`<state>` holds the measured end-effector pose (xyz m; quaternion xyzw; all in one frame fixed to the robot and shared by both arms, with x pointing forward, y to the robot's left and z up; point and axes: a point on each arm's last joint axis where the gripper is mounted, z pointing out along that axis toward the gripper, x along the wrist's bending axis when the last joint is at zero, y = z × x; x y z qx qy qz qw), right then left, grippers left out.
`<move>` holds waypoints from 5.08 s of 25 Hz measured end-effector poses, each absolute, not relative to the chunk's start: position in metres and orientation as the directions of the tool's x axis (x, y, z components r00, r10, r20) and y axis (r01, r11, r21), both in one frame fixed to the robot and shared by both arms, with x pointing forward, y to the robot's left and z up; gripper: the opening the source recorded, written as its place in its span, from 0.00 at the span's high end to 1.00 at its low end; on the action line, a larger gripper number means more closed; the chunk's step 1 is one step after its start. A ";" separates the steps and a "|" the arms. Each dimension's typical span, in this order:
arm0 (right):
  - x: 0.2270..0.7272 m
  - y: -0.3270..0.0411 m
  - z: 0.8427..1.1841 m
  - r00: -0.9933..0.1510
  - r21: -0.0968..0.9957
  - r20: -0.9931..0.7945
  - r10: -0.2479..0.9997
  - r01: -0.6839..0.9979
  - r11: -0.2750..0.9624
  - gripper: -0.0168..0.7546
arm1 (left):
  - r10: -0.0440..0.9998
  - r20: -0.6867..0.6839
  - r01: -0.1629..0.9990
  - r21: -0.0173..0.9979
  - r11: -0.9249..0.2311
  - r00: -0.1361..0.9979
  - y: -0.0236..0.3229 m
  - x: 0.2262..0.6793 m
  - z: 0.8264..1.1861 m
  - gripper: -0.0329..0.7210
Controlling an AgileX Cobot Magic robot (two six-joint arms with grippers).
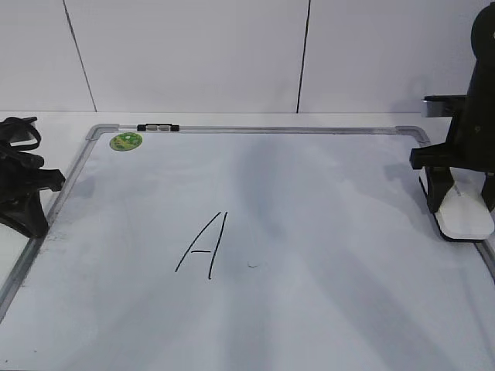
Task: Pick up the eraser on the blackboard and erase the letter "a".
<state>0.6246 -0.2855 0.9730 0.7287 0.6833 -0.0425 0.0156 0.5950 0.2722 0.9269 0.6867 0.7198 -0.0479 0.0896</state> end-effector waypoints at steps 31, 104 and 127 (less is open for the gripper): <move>0.627 -0.282 0.958 0.080 -0.075 -0.046 0.996 0.994 -0.083 0.26 | 0.980 -0.194 0.997 0.061 0.053 -0.040 0.272 0.596 0.927 0.90; 0.584 -0.275 1.174 0.055 0.475 0.255 0.965 0.862 -0.174 0.28 | 0.978 -0.194 0.963 0.269 -0.020 0.075 0.272 0.591 1.072 0.69; 0.403 -0.272 1.256 -0.069 0.708 0.325 0.943 0.679 -0.194 0.28 | 0.948 -0.203 0.749 0.661 -0.051 0.244 0.260 0.445 1.224 0.69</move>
